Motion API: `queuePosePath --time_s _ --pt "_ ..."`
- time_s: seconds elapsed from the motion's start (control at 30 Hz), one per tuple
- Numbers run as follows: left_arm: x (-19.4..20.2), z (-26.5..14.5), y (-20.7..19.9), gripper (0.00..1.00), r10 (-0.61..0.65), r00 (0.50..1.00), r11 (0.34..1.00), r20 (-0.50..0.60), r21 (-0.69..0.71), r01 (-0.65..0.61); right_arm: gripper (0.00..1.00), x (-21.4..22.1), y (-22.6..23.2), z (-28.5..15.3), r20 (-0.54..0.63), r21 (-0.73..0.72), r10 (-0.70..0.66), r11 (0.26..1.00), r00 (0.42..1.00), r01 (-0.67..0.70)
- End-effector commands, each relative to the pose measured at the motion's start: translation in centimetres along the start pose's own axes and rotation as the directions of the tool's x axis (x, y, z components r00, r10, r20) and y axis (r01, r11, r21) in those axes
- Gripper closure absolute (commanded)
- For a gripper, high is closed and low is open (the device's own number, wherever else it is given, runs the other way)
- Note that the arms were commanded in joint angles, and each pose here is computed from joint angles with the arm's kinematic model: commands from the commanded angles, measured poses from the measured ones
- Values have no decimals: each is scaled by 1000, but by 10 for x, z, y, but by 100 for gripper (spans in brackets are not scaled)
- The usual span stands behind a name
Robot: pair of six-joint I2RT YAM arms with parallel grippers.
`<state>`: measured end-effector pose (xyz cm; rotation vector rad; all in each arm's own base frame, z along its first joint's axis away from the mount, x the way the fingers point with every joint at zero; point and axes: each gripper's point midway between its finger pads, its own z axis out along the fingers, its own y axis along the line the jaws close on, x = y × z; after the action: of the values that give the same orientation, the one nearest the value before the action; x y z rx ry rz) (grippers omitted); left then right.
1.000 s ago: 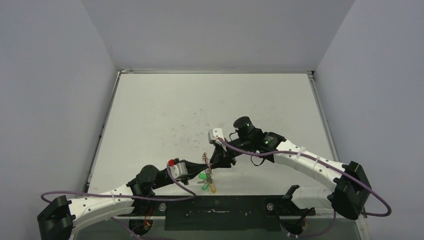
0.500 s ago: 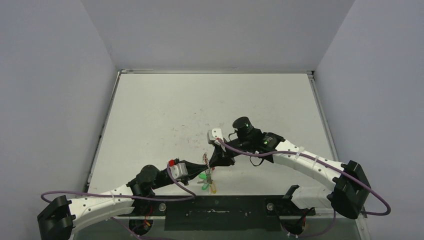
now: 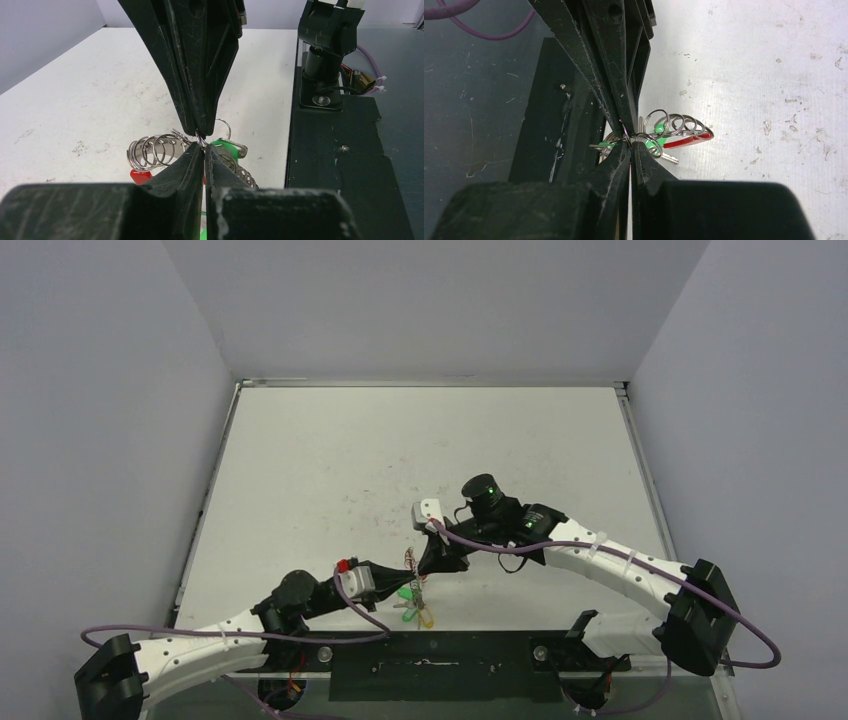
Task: Put the keys on the keyring
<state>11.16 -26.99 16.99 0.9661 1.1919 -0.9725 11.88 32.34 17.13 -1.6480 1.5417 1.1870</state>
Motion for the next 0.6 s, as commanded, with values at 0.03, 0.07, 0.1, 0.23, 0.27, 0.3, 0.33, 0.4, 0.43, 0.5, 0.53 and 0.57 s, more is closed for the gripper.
queuePosePath --time_s 0.03,0.07,0.1,0.23,0.27,0.3,0.33,0.4,0.43,0.5,0.53,0.57 --pt "-38 2 7 90 35 994 999 105 -34 -32 100 -9 -1 -10 -53 23 -43 999 998 44" --pt "-41 1 8 87 40 994 999 105 -39 -36 100 -9 -1 -11 -66 26 -45 999 997 47" --pt "-39 0 9 83 41 995 998 90 -44 -37 100 -8 -1 -13 -80 30 -43 999 996 46" --pt "-41 -1 13 75 47 997 997 62 -60 -44 100 -8 -2 -16 -129 48 -38 998 991 44" --pt "-42 -1 13 74 50 997 997 55 -61 -47 100 -6 -3 -16 -145 58 -28 998 989 37" --pt "-41 0 13 74 54 998 997 41 -60 -51 100 -6 -6 -17 -165 78 -18 996 986 32" --pt "-42 0 14 74 57 998 997 29 -58 -55 100 -6 -7 -17 -180 93 -7 995 984 24" --pt "-39 0 14 74 68 998 996 -18 -49 -69 100 -6 -12 -18 -212 126 26 992 977 1" --pt "-37 0 14 74 73 996 996 -45 -46 -75 100 -7 -13 -19 -223 140 43 990 974 -12" --pt "-35 0 16 73 83 993 995 -89 -46 -87 100 -8 -15 -19 -247 157 77 987 966 -38" --pt "-34 0 18 73 84 991 995 -108 -49 -90 100 -9 -16 -19 -256 164 87 985 963 -45" --pt "-32 1 19 72 86 989 994 -124 -50 -92 100 -9 -17 -19 -263 171 96 984 960 -52"
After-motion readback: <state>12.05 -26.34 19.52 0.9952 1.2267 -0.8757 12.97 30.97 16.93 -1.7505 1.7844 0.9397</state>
